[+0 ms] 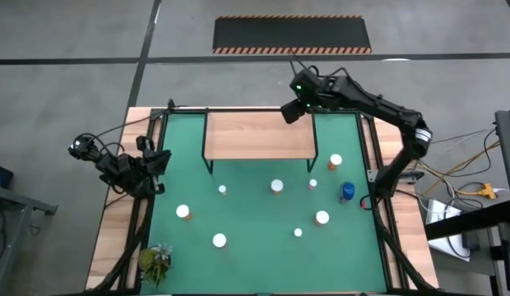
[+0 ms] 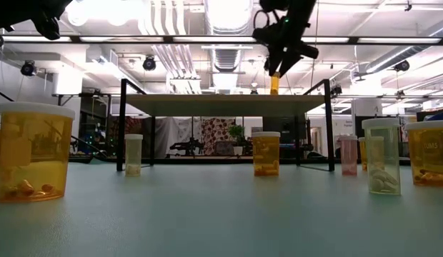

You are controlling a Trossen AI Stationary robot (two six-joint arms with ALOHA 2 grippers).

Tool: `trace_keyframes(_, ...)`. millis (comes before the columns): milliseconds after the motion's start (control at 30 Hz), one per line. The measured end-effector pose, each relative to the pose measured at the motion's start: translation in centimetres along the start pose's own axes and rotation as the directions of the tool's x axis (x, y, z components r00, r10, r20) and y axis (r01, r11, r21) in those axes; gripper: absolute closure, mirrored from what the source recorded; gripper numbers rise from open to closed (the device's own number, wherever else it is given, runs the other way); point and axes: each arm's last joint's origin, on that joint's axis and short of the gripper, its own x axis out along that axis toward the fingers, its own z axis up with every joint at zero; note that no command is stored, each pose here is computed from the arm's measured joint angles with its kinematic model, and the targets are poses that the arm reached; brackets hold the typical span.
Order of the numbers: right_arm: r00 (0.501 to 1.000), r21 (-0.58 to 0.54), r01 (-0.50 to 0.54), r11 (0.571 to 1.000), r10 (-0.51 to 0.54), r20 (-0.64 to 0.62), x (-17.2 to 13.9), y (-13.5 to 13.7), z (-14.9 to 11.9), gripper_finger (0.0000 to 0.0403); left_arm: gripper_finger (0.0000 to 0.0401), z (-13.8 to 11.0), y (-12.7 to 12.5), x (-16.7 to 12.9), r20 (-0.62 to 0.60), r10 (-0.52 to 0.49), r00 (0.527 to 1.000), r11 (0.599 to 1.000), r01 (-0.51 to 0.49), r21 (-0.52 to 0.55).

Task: Pick and place medicine bottles onto shelf by color
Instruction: Put the small orange pill bottle on the shelf, then put the small green top pill bottle on the shelf

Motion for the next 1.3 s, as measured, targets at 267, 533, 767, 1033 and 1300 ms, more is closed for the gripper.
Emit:
trace_keyframes(267,1.0,0.037,0.003,0.999,-0.004,0.006,1.0,-0.6,-1.7,0.0291,0.0384,0.0,0.0,0.0,0.001,0.0,1.0,1.0,0.0,-0.002)
trace_keyframes(533,0.997,0.014,0.079,0.997,-0.079,0.003,2.5,-0.3,-2.0,0.0291,0.0384,0.0,0.0,0.0,0.001,0.001,1.0,1.0,-0.001,-0.002)
trace_keyframes(767,0.998,0.001,0.064,0.998,-0.064,-0.005,2.4,0.1,-2.2,0.0289,0.0384,0.0,0.0,0.0,0.001,0.001,1.0,1.0,-0.001,-0.002)
trace_keyframes(1033,0.998,-0.033,0.048,0.998,-0.049,-0.043,2.4,0.9,-2.9,0.0256,0.0384,0.0,0.0,0.0,0.001,0.001,1.0,1.0,-0.001,-0.002)
trace_keyframes(1300,0.998,-0.03,0.046,0.999,-0.047,-0.043,2.3,1.0,-2.9,0.0216,0.0384,0.0,0.0,0.0,0.001,0.001,1.0,1.0,-0.001,-0.002)
